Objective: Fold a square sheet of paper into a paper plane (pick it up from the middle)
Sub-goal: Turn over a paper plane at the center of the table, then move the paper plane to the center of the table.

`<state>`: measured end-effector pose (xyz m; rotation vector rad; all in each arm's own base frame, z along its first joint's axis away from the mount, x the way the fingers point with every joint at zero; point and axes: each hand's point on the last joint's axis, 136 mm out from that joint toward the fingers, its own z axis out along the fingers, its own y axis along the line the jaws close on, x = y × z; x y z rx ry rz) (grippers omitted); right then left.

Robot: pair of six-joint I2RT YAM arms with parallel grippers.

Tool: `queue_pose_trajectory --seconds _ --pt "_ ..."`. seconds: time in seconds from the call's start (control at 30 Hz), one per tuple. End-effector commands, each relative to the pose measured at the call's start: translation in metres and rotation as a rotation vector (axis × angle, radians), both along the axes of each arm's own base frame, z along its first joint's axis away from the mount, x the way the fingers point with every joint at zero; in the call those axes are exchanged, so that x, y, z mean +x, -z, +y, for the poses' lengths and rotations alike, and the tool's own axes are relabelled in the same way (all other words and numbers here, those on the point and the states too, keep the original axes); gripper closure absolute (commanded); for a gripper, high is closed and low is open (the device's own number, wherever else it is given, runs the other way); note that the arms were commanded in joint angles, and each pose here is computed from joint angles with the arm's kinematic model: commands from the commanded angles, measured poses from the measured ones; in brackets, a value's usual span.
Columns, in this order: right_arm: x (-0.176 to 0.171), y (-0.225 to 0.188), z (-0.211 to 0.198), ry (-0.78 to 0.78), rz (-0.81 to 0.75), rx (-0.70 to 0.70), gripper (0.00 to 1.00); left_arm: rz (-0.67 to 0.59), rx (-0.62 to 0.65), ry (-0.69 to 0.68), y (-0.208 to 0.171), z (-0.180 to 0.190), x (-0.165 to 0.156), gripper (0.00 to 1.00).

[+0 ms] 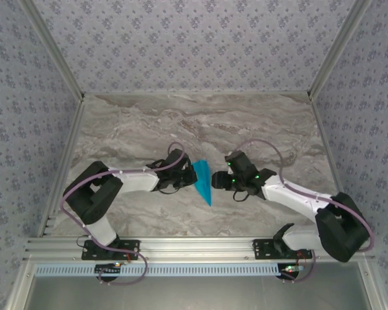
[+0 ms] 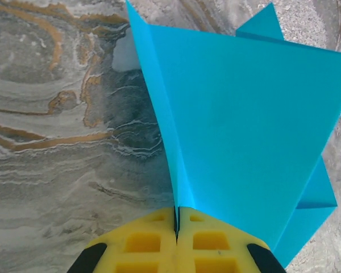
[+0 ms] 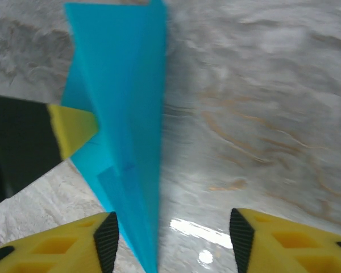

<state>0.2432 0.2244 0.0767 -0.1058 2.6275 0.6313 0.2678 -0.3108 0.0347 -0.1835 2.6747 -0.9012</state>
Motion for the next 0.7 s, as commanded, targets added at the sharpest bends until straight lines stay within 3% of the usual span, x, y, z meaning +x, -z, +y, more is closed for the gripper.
queue_pose_trajectory --seconds 0.0,0.27,0.43,0.67 --pt "0.009 -0.003 0.013 -0.013 -0.034 -0.06 0.5 -0.053 -0.046 -0.024 -0.021 -0.003 0.01 1.0" --pt "0.008 0.011 0.041 -0.109 -0.017 -0.118 0.63 -0.048 -0.048 -0.026 -0.02 -0.003 0.01 1.0" --pt "0.005 0.022 0.043 -0.118 0.006 -0.162 0.64 -0.049 -0.049 -0.024 -0.021 -0.004 0.01 1.0" --pt "0.001 0.032 0.047 -0.14 0.032 -0.189 0.56 -0.048 -0.049 -0.02 -0.021 -0.004 0.009 1.0"
